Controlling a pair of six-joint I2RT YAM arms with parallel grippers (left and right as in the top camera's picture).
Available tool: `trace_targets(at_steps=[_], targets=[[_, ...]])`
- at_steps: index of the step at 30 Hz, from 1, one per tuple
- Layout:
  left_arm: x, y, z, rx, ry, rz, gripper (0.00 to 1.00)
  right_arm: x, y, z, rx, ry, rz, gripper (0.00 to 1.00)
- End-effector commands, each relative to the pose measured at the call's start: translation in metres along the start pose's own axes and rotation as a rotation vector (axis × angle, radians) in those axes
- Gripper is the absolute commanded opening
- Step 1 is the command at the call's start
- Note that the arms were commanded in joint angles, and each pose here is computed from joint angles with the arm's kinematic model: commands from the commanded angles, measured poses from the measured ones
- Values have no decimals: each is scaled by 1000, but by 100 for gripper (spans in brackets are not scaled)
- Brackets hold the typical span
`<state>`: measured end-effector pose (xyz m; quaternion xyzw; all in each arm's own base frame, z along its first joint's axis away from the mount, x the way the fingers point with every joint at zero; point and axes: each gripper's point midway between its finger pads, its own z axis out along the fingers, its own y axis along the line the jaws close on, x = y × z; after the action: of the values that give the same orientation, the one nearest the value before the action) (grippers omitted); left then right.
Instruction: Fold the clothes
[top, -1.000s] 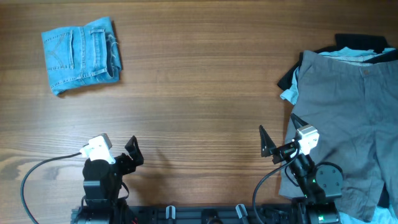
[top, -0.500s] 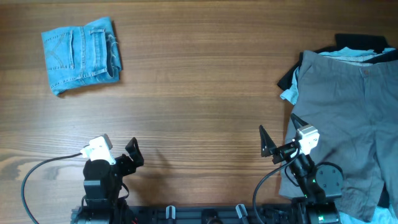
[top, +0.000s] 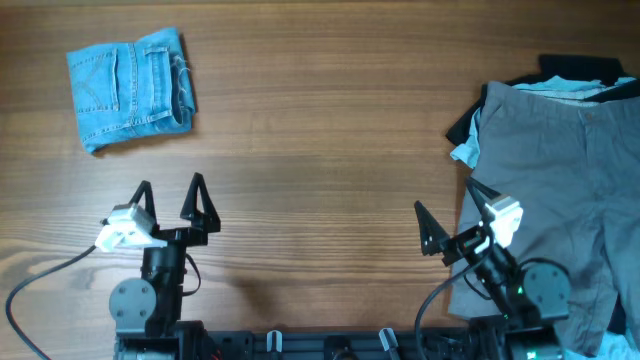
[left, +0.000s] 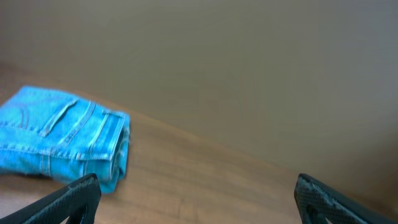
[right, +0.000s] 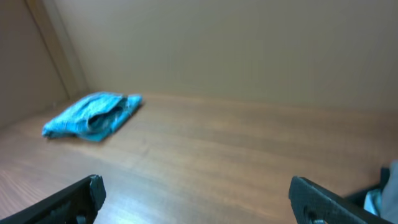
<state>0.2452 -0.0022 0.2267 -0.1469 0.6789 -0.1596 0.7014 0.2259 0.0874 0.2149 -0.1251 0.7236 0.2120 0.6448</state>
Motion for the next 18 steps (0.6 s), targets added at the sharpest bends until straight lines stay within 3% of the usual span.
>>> trace_targets(at_steps=[1, 5, 9, 13, 15, 16, 18], targets=[[-13, -16, 2, 33, 48, 1, 100, -14, -2, 10, 12, 119, 76, 100], [-16, -18, 11, -56, 252, 16, 100, -35, -17, 34, 84, 366, 152, 100], [-32, -26, 32, -167, 507, 11, 100, -66, -27, 63, 63, 608, 96, 100], [-32, -38, 59, -208, 741, -21, 100, -85, -32, 93, 32, 698, 130, 100], [-23, -38, 73, -221, 821, -44, 100, -87, -57, 109, 143, 709, 170, 100], [-13, -43, 79, -192, 863, -66, 100, -84, -77, 111, 251, 713, 229, 92], [6, -48, 86, -151, 936, -106, 100, -69, -131, 111, 495, 710, 371, 85]])
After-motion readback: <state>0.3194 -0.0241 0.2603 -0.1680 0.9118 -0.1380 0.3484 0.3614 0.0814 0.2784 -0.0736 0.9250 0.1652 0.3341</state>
